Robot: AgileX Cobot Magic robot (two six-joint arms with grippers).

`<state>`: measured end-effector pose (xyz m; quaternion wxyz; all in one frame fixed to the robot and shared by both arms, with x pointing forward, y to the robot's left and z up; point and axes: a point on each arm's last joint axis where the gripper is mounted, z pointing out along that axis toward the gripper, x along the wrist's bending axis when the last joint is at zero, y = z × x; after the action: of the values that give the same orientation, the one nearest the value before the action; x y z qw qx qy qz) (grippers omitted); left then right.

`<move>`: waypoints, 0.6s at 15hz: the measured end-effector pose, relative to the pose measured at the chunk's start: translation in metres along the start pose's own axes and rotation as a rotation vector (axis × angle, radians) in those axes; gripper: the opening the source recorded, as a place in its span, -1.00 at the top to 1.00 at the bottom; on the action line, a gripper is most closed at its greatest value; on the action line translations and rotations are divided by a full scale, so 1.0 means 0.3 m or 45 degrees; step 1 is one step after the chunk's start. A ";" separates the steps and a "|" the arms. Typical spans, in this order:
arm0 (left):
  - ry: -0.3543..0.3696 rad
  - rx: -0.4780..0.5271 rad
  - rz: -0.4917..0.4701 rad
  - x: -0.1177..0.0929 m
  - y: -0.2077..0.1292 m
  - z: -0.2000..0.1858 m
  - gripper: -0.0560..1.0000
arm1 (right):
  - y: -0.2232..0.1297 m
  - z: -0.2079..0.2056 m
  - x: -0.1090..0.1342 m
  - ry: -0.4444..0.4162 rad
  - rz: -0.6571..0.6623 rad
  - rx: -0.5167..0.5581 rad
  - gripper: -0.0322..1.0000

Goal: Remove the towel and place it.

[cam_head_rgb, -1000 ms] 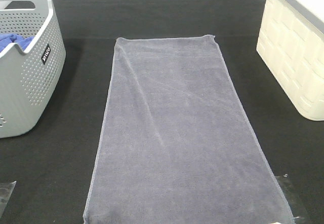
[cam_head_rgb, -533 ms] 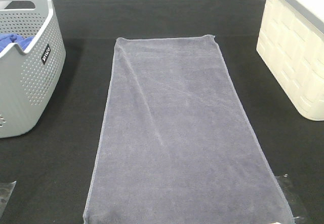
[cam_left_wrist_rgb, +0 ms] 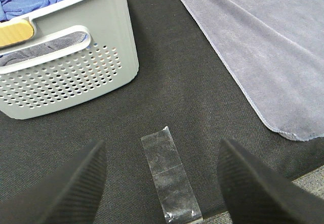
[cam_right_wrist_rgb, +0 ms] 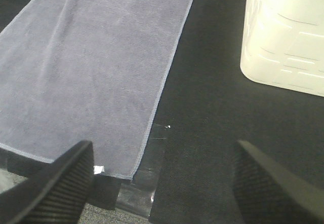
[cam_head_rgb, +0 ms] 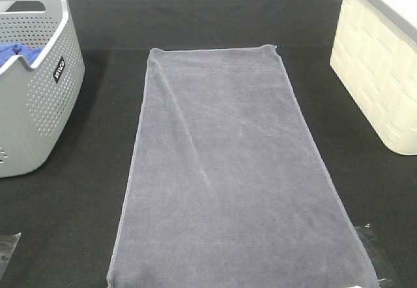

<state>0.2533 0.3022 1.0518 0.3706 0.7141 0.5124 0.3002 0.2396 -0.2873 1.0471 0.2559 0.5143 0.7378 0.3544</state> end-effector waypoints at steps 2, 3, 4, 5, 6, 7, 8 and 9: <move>0.105 -0.026 -0.069 0.003 -0.006 -0.012 -0.27 | 0.002 0.003 -0.001 -0.082 0.067 0.000 -0.44; 0.175 -0.049 -0.112 0.004 -0.013 -0.023 -0.27 | 0.003 0.004 -0.002 -0.122 0.098 0.000 -0.44; 0.248 -0.070 -0.156 0.003 -0.019 -0.033 -0.27 | 0.004 0.004 -0.002 -0.139 0.112 0.001 -0.44; 0.307 -0.097 -0.186 0.001 -0.026 -0.044 -0.27 | 0.004 0.004 -0.002 -0.141 0.115 0.000 -0.44; 0.353 -0.121 -0.210 -0.002 -0.032 -0.054 -0.27 | 0.004 0.005 0.000 -0.134 0.118 -0.001 -0.44; 0.378 -0.126 -0.223 -0.004 -0.034 -0.056 -0.27 | 0.004 0.004 0.000 -0.132 0.117 -0.003 -0.44; 0.394 -0.125 -0.232 -0.004 -0.034 -0.056 -0.27 | 0.001 0.000 0.002 -0.132 0.116 -0.016 -0.44; 0.395 -0.125 -0.233 -0.004 -0.034 -0.056 -0.27 | -0.005 -0.008 0.006 -0.136 0.110 -0.046 -0.44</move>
<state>0.2341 0.3069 1.0524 0.3473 0.5908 0.6110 0.3963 0.2363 -0.2867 1.0475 0.2886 0.5593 0.6937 0.3503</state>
